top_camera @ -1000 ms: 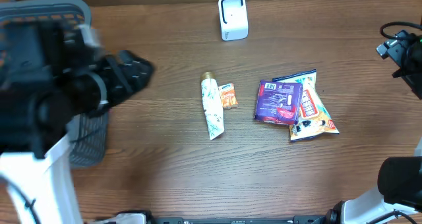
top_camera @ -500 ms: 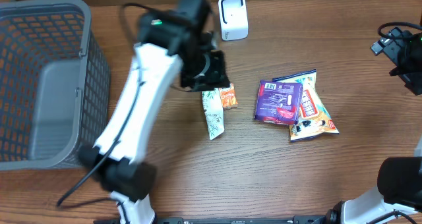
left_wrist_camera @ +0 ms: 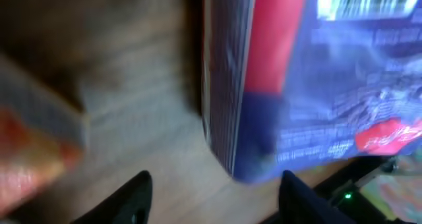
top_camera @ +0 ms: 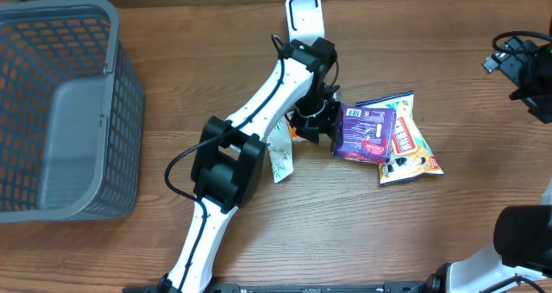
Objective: Scan the item barcode
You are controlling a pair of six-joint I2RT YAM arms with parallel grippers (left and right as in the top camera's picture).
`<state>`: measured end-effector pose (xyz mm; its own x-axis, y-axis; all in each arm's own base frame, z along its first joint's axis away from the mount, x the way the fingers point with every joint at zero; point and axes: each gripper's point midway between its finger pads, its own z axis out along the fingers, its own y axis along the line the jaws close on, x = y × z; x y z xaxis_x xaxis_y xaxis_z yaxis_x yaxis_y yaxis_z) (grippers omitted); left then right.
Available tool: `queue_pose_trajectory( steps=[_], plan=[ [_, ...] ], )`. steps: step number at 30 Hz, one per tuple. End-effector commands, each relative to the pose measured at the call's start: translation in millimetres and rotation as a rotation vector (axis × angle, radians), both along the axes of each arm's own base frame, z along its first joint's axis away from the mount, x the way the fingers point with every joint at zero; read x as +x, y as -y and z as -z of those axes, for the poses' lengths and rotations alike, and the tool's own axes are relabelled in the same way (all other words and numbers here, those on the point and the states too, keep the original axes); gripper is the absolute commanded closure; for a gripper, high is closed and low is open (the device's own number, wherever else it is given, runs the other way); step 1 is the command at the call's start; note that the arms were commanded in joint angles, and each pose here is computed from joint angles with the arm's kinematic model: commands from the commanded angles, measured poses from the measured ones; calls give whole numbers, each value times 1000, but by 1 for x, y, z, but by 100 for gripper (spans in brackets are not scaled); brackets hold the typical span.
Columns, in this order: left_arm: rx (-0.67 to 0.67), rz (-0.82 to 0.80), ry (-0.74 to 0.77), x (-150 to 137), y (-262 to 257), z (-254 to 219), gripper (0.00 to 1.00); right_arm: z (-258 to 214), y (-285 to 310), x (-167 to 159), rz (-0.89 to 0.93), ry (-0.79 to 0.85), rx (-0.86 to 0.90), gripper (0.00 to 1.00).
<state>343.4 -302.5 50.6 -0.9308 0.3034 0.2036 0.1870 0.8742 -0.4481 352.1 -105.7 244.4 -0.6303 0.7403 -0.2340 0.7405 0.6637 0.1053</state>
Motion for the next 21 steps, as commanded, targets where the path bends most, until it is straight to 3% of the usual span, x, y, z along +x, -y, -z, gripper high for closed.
queue_pose_trajectory(
  steps=[1, 3, 5, 10, 14, 15, 17, 21],
  plan=[
    [-176, 67, -19, 3, 14, -1, 37, -3, -3, 3, -27, 14, 2, 0],
    [-224, 88, -22, 2, 22, 3, 29, -2, -3, 2, -27, 13, 2, 0],
    [-228, 100, -25, -1, 29, 8, 32, -2, -3, 2, -27, 13, 2, 0],
    [-202, 93, -33, -7, 39, 18, 56, -2, -3, 2, -27, 11, 3, 0],
    [-42, -1, -5, 1, 32, 36, 67, -2, -4, 1, -27, 5, 4, 0],
    [-6, -25, 2, 3, 28, 38, 73, -2, -4, 0, -28, 2, 5, 0],
    [55, -68, 12, 7, 21, 43, 96, -1, -4, -2, -28, -5, 7, 0],
    [111, -78, 22, 10, 10, 44, 96, -1, -5, -4, -29, -14, 9, 0]
  ],
)
